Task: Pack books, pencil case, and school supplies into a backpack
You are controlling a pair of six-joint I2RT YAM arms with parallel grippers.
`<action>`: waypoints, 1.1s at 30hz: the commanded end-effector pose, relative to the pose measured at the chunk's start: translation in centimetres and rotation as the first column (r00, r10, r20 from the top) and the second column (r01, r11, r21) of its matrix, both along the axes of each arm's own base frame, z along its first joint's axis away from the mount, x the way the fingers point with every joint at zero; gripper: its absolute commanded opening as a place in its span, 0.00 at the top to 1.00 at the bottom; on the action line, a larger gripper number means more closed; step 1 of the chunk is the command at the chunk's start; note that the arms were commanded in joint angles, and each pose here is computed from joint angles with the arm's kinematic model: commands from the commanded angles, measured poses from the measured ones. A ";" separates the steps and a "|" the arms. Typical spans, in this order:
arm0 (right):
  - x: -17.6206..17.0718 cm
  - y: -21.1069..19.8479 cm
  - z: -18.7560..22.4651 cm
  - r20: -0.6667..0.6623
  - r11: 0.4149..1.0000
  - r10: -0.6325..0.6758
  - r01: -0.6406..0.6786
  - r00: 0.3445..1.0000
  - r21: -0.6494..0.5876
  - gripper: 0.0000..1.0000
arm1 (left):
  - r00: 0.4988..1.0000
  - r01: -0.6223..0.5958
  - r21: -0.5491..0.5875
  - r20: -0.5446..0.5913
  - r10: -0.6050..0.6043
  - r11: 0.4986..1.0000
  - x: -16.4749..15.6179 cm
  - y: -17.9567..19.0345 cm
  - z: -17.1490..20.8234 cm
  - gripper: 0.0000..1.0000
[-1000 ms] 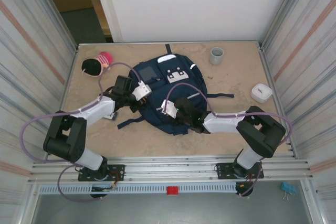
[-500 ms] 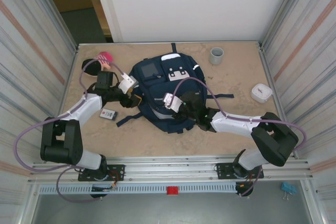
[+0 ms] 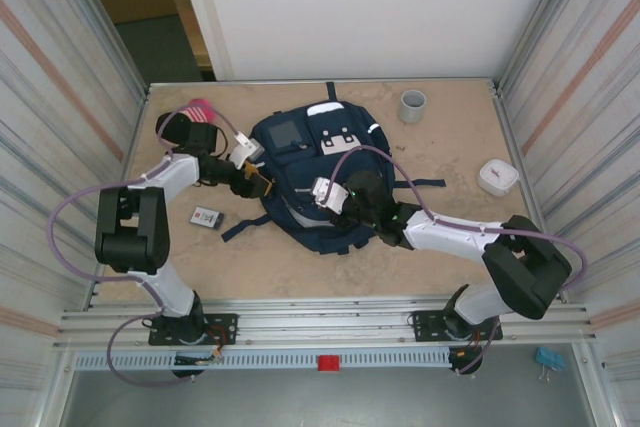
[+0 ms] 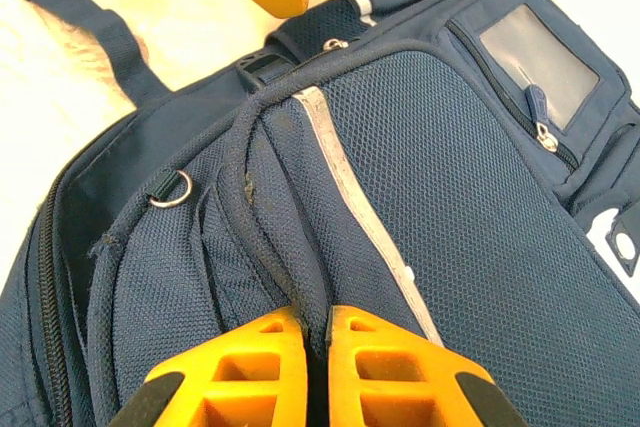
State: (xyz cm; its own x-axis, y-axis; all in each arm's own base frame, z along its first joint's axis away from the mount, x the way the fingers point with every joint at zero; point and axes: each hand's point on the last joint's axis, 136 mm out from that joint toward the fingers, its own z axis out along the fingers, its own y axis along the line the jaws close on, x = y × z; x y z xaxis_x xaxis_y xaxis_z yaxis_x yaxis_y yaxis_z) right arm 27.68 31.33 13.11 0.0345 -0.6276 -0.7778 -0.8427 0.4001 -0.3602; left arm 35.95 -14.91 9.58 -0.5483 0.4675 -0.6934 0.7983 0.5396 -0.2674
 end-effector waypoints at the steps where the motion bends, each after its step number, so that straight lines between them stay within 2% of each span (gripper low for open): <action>1: -0.1 0.5 2.9 0.035 0.998 0.042 -0.043 0.999 0.039 0.98 | 0.995 0.081 0.006 0.049 -0.081 0.997 0.3 -0.5 0.7 0.25; 4: -0.5 0.6 3.3 0.030 0.997 0.061 -0.062 0.998 0.049 0.99 | 0.990 0.134 0.093 0.022 -0.137 0.987 0.1 -0.4 -0.5 0.26; 7: -0.8 0.6 3.7 0.034 0.996 0.068 -0.070 0.997 0.058 0.99 | 0.971 0.229 0.182 0.030 -0.238 0.956 -1.0 -1.1 -1.9 0.26; 10: -1.3 -0.1 4.2 0.040 0.996 0.075 -0.076 0.996 0.046 1.00 | 0.952 0.277 0.202 0.071 -0.296 0.939 -2.0 -2.1 -1.8 0.25; 13: -2.2 -1.3 4.4 0.033 0.995 0.100 -0.101 0.994 0.015 1.00 | 0.939 0.291 0.163 0.138 -0.314 0.943 -2.9 -3.6 -0.4 0.24; 16: -3.6 -2.7 4.4 0.001 0.987 0.160 -0.160 0.987 -0.027 1.00 | 0.937 0.267 0.081 0.210 -0.278 0.960 -3.6 -5.4 1.5 0.22; 21: -3.9 -5.5 3.8 -0.061 0.986 0.160 -0.162 0.985 -0.030 1.00 | 0.932 0.213 0.072 0.286 -0.224 0.974 -5.7 -7.3 2.8 0.21; 24: -3.9 -6.4 3.6 -0.088 0.985 0.171 -0.172 0.981 -0.007 1.00 | 0.930 0.144 -0.042 0.346 -0.121 0.989 -6.5 -7.8 4.7 0.21; 28: -4.3 -6.7 3.7 -0.090 0.978 0.207 -0.207 0.974 0.008 1.00 | 0.885 0.099 -0.118 0.464 -0.033 0.988 -7.8 -7.9 6.1 0.20; 30: -4.6 -6.7 3.7 -0.101 0.973 0.228 -0.229 0.968 0.007 1.00 | 0.879 0.066 -0.135 0.478 0.006 0.989 -7.9 -7.4 6.4 0.20; 33: -5.4 -6.6 3.9 -0.119 0.963 0.268 -0.269 0.956 0.010 1.00 | 0.900 0.068 -0.168 0.436 0.012 0.983 -9.0 -7.5 5.8 0.20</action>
State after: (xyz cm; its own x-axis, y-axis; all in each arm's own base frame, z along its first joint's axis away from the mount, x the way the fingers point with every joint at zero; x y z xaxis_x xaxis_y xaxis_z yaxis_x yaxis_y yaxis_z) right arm 23.90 24.38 15.75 0.0668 -0.6418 -0.7639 -0.9368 0.2232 -0.2694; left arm 26.36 -22.17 13.51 -0.1757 0.4155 -0.8925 0.8926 0.4495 0.0336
